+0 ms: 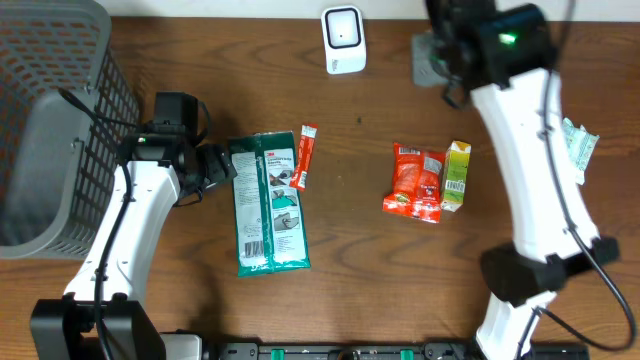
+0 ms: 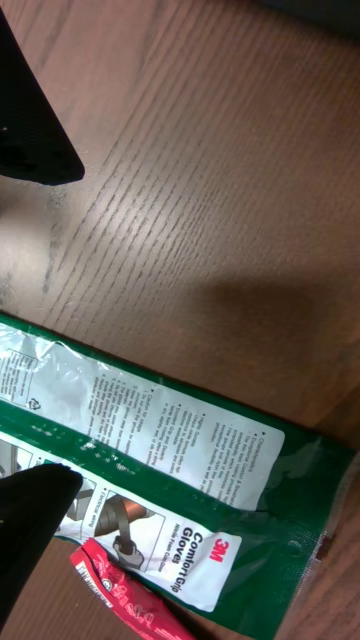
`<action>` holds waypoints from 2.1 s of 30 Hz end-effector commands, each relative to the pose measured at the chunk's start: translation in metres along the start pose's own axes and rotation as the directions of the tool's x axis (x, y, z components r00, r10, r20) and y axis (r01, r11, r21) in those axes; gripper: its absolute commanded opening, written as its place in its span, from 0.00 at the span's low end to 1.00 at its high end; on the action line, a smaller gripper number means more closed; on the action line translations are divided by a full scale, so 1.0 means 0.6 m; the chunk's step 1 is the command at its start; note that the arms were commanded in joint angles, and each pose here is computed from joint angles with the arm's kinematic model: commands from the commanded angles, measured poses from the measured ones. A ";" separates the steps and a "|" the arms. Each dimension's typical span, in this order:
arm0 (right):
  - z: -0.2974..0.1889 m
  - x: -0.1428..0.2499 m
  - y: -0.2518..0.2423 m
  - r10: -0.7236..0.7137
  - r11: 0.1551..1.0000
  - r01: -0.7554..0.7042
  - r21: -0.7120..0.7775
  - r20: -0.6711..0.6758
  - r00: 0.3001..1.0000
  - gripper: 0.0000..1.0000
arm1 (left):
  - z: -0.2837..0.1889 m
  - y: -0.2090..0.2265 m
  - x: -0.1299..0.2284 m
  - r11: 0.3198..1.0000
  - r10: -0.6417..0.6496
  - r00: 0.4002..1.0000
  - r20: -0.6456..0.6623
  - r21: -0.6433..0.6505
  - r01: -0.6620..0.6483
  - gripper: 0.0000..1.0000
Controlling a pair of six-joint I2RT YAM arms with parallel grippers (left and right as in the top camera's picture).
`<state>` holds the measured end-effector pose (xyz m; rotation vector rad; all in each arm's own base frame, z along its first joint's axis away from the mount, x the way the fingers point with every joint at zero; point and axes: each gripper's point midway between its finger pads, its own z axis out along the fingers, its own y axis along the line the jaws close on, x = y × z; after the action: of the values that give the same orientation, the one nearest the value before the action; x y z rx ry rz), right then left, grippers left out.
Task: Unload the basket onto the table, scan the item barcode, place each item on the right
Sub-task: 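Hold the Kleenex pack under the white scanner with the right gripper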
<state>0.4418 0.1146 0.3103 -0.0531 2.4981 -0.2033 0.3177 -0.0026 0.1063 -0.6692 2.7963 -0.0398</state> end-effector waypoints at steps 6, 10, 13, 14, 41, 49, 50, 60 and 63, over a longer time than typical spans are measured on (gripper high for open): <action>0.075 -0.094 0.051 -0.315 0.906 0.249 0.343 0.153 0.937 0.01 | -0.003 0.003 -0.005 1.000 0.007 1.000 0.011 -0.010 -0.007 0.90; 0.123 -0.136 0.104 -0.427 0.855 0.317 0.410 0.210 0.879 0.01 | -0.003 0.003 -0.005 1.000 0.007 1.000 0.011 -0.010 -0.007 0.90; 0.165 -0.150 0.131 -0.507 0.813 0.384 0.438 0.209 0.836 0.01 | -0.003 0.003 -0.005 1.000 0.007 1.000 0.011 -0.010 -0.007 0.90; 0.179 -0.152 0.138 -0.533 0.797 0.407 0.446 0.202 0.822 0.01 | -0.003 0.003 -0.005 1.000 0.007 1.000 0.011 -0.010 -0.007 0.90; 0.393 -0.133 0.233 -0.885 0.369 0.730 0.575 -0.022 0.465 0.01 | -0.003 0.003 -0.005 1.000 0.007 1.000 0.011 -0.010 -0.007 0.90; 0.398 -0.126 0.234 -0.892 0.358 0.748 0.559 -0.033 0.452 0.01 | -0.003 0.003 -0.005 1.000 0.007 1.000 0.011 -0.010 -0.007 0.90; 0.399 -0.125 0.234 -0.893 0.356 0.751 0.556 -0.035 0.450 0.01 | -0.003 0.003 -0.005 1.000 0.006 1.000 0.011 -0.010 -0.006 0.90; 0.393 -0.124 0.222 -0.821 0.502 0.683 0.531 0.045 0.569 0.01 | -0.003 0.003 -0.005 1.000 0.007 1.000 0.011 -0.010 -0.007 0.90; 0.360 -0.146 0.207 -0.786 0.554 0.633 0.541 0.090 0.612 0.01 | -0.003 0.003 -0.005 1.000 0.007 1.000 0.011 -0.010 -0.007 0.90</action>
<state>0.6403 0.2290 0.1215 -1.0579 1.8798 -1.0944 0.3176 -0.0026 0.1063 -0.6693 2.7966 -0.0397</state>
